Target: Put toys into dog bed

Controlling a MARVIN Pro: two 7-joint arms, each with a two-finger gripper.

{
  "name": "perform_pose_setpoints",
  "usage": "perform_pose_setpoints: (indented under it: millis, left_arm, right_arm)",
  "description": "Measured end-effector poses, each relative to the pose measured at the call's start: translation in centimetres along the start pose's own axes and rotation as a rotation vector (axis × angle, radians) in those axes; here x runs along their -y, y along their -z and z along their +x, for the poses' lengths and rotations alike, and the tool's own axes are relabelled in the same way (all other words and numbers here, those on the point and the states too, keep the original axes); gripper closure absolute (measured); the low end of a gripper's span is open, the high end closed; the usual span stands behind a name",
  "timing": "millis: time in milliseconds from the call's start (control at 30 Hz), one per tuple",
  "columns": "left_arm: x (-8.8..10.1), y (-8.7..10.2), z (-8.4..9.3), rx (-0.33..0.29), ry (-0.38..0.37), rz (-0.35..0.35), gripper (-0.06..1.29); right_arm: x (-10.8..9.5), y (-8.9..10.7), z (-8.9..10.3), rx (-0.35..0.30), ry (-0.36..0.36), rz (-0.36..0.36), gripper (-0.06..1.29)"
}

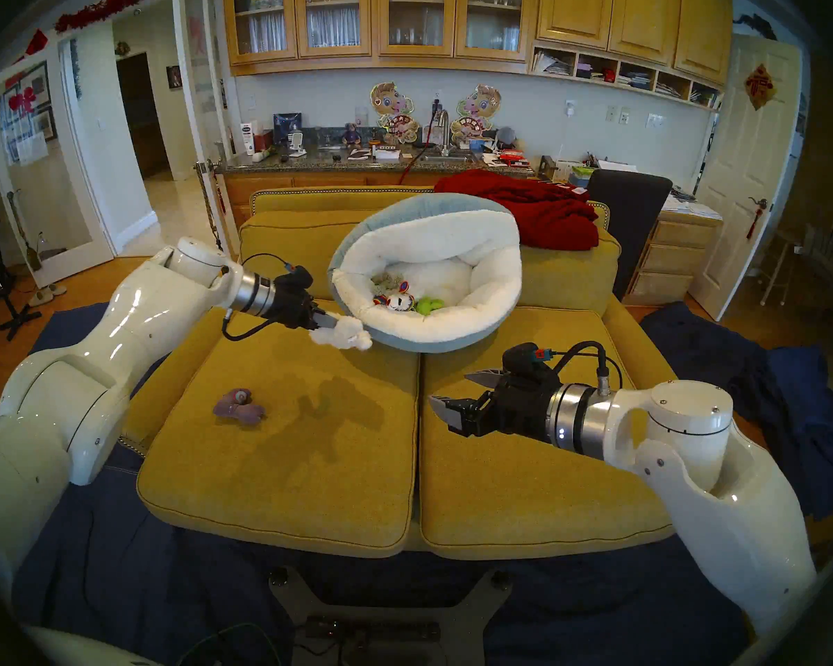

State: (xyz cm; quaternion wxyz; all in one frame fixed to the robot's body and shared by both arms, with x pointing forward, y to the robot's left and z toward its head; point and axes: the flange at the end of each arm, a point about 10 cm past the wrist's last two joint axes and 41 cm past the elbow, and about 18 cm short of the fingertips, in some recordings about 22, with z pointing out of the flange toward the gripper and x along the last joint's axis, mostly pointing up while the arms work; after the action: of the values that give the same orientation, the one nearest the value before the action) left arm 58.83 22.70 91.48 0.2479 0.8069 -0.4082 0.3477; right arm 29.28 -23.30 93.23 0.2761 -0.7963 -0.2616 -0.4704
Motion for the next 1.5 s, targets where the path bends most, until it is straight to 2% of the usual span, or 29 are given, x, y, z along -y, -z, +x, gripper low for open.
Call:
perform_pose_setpoints:
  millis: [200,400,467,733,1167,1333,1500]
  left_arm:
    - [-1.3,-1.9,2.2,0.008,-0.013,0.004,1.2]
    - [-3.0,-4.0,5.8,0.001,-0.021,0.023,1.2]
    - [-3.3,-4.3,6.3,0.0,-0.021,0.027,1.2]
    - [-5.2,-7.0,9.7,0.007,-0.012,0.088,1.2]
    - [-6.5,-11.6,10.5,0.052,0.037,0.239,1.2]
    - [-7.2,-12.7,11.1,0.045,0.051,0.26,1.2]
    - [-8.2,-13.5,12.5,0.018,0.062,0.266,1.2]
  right_arm:
    - [0.0,0.0,0.0,0.0,0.0,0.0,-0.03]
    - [0.0,0.0,0.0,0.0,0.0,0.0,-0.03]
    - [0.0,0.0,0.0,0.0,0.0,0.0,-0.03]
    - [0.0,0.0,0.0,0.0,0.0,0.0,-0.03]
    - [0.0,0.0,0.0,0.001,-0.001,0.0,-0.03]
    - [0.0,0.0,-0.1,0.001,-0.002,0.0,-0.03]
    - [0.0,0.0,-0.1,0.001,-0.002,0.0,-0.03]
